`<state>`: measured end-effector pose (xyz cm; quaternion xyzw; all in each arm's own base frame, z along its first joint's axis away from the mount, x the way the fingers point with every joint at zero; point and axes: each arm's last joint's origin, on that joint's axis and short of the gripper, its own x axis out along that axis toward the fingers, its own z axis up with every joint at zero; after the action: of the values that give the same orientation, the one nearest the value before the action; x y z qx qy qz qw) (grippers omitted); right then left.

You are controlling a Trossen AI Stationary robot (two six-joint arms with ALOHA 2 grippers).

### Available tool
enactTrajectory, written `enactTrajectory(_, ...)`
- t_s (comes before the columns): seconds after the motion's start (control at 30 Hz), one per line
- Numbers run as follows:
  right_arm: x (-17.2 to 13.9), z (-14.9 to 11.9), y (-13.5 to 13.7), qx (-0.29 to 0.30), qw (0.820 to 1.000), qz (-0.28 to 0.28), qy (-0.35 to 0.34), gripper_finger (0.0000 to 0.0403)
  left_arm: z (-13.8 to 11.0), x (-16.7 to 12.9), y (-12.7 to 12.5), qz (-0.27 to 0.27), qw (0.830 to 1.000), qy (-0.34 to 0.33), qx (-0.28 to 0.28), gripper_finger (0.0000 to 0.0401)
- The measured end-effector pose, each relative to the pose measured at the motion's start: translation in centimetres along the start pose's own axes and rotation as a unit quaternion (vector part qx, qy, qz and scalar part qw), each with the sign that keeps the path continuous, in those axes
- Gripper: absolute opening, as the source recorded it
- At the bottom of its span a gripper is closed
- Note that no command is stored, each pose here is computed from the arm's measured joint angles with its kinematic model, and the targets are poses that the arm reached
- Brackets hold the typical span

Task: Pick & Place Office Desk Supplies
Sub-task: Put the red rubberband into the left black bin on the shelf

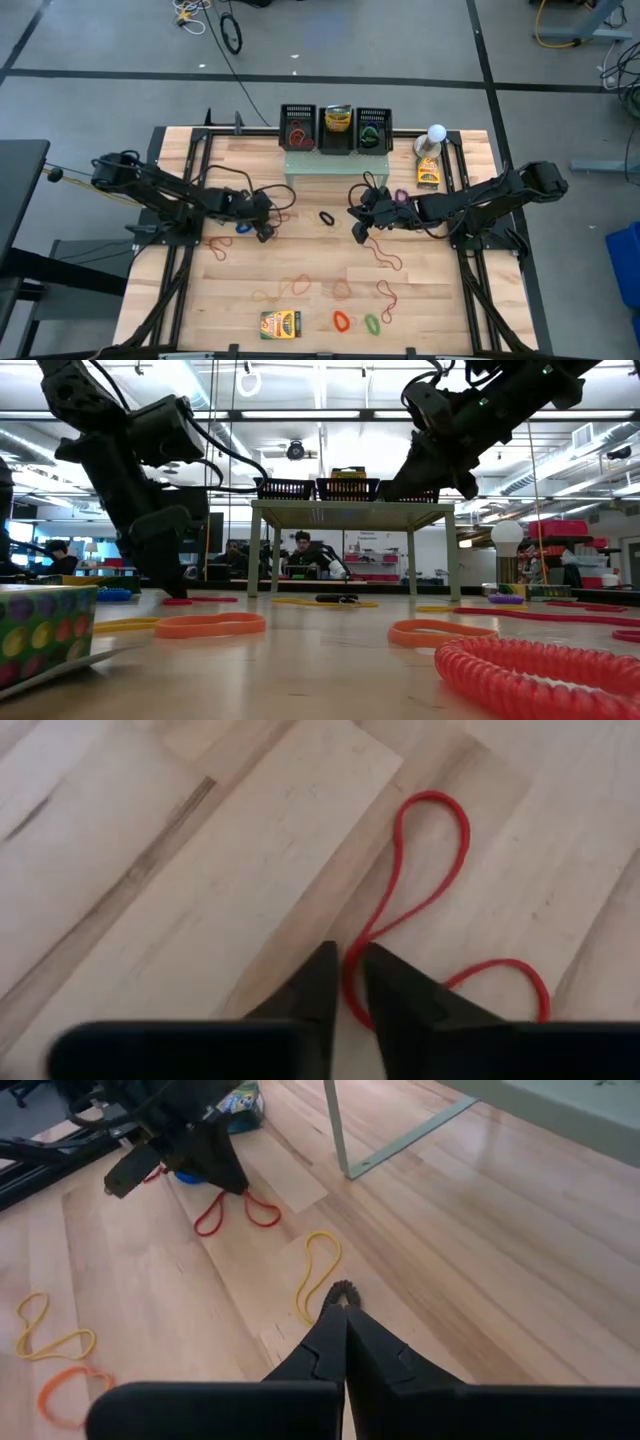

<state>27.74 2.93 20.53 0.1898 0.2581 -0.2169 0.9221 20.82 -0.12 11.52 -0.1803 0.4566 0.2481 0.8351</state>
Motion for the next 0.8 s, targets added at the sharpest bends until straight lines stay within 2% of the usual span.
enactTrajectory(0.07, 0.0, 0.0, 0.0, -0.001, 1.0, 0.0, -0.001, 0.0004, 0.4, -0.4, 0.0, -0.014, 1.0, 0.009, 0.009, 0.0015)
enactTrajectory(0.2, 0.0, 0.1, 0.0, -0.001, 1.0, 0.002, -0.004, 0.0004, 1.5, -2.0, -0.1, -0.037, 0.999, 0.026, 0.021, 0.0005)
enactTrajectory(0.3, 0.0, 0.1, 0.0, 0.0, 1.0, 0.004, -0.004, 0.0004, 3.2, -4.2, -0.6, -0.065, 0.998, -0.005, 0.021, 0.0004)
enactTrajectory(0.57, 0.0, 0.2, 0.1, 0.003, 1.0, 0.007, -0.008, 0.0005, 5.4, -10.2, -0.3, -0.082, 0.995, -0.048, 0.024, 0.0004)
enactTrajectory(0.8, 0.0, 0.2, 0.1, 0.003, 1.0, 0.006, -0.008, 0.0005, 8.0, -16.0, 0.0, -0.131, 0.979, -0.154, 0.04, 0.0005)
